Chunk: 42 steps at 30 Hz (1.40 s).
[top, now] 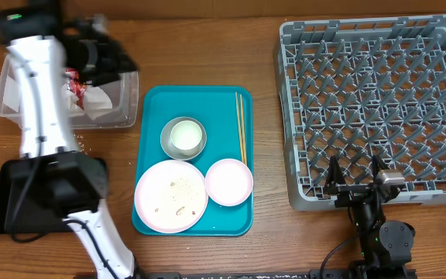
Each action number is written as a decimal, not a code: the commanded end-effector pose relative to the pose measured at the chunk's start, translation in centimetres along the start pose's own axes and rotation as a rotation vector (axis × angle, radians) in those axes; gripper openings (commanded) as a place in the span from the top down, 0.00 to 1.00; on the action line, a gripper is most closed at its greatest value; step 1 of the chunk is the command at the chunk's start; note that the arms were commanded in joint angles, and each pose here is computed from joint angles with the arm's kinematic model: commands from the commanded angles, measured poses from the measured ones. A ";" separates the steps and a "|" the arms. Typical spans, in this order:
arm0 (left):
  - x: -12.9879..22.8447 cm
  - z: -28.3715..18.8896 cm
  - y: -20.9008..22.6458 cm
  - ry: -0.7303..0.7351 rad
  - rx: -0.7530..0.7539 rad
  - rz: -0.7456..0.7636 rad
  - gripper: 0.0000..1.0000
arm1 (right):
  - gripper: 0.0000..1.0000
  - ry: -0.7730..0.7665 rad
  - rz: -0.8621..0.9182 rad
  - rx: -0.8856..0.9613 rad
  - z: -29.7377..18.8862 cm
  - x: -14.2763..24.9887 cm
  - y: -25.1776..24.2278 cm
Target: Sort waste into correct bins and load items into the dishwasher
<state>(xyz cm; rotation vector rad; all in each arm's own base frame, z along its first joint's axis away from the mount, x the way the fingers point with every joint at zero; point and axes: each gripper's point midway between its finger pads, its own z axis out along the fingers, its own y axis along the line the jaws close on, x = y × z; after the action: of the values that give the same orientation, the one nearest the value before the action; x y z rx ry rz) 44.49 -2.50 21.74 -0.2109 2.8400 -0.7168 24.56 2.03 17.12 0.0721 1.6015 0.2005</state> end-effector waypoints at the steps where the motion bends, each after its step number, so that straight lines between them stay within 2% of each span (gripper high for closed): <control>1: 1.0 3.1 -0.4 0.046 -0.249 0.078 0.46 | 0.00 -0.007 -0.004 0.009 0.0 0.1 -0.2; 3: 1.0 3.3 0.4 0.009 -0.443 0.031 0.50 | 0.00 -0.007 -0.004 0.009 0.0 0.1 -0.2; 5: 1.1 3.4 0.3 -0.030 -0.557 -0.007 0.67 | 0.00 -0.007 -0.003 0.009 0.0 0.1 -0.2; 6: 1.2 3.6 -0.1 -0.033 -0.565 -0.004 0.75 | 0.00 -0.007 -0.004 0.009 0.0 0.1 -0.2; 7: 1.5 3.9 -0.8 -0.026 -0.554 0.011 0.78 | 0.00 -0.007 -0.004 0.009 0.0 0.1 -0.2; 12: 4.1 6.1 -4.9 0.075 -0.428 0.092 0.78 | 0.00 -0.007 -0.004 0.009 0.0 0.1 -0.2; 13: 4.5 6.4 -5.4 0.093 -0.420 0.118 0.76 | 0.00 -0.007 -0.004 0.009 0.0 0.1 -0.2; 14: 4.9 6.6 -5.8 0.104 -0.420 0.134 0.69 | 0.00 -0.007 -0.003 0.009 0.0 0.1 -0.2; 16: 5.4 6.8 -6.2 0.112 -0.440 0.157 0.36 | 0.00 -0.007 -0.004 0.009 0.0 0.1 -0.2; 19: 5.3 7.0 -6.7 0.096 -0.456 0.182 0.00 | 0.00 -0.007 -0.004 0.009 0.0 0.1 -0.2; 24: 4.3 7.4 -7.4 0.047 -0.437 0.180 0.00 | 0.00 -0.007 -0.004 0.009 0.0 0.1 -0.2; 29: 5.5 5.8 -5.8 0.095 -0.469 0.115 0.00 | 0.00 -0.007 -0.004 0.009 0.0 0.1 -0.2; 32: 6.2 3.3 -4.6 0.093 -0.483 0.029 0.00 | 0.00 -0.007 -0.004 0.009 0.0 0.1 -0.2; 35: 6.0 0.2 -4.9 0.032 -0.409 -0.004 0.00 | 0.00 -0.007 -0.004 0.009 0.0 0.1 -0.2; 39: 6.1 -4.9 -5.0 -0.086 -0.372 -0.004 0.00 | 0.00 -0.007 -0.003 0.009 0.0 0.1 -0.2; 42: 6.4 -9.0 -4.3 -0.197 -0.400 -0.017 0.00 | 0.00 -0.007 -0.003 0.009 0.0 0.1 -0.2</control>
<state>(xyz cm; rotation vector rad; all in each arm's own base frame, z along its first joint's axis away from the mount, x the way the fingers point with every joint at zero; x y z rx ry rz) 38.63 -4.66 25.81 -0.3304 2.8971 -0.1156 24.56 2.03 17.11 0.0721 1.6019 0.2005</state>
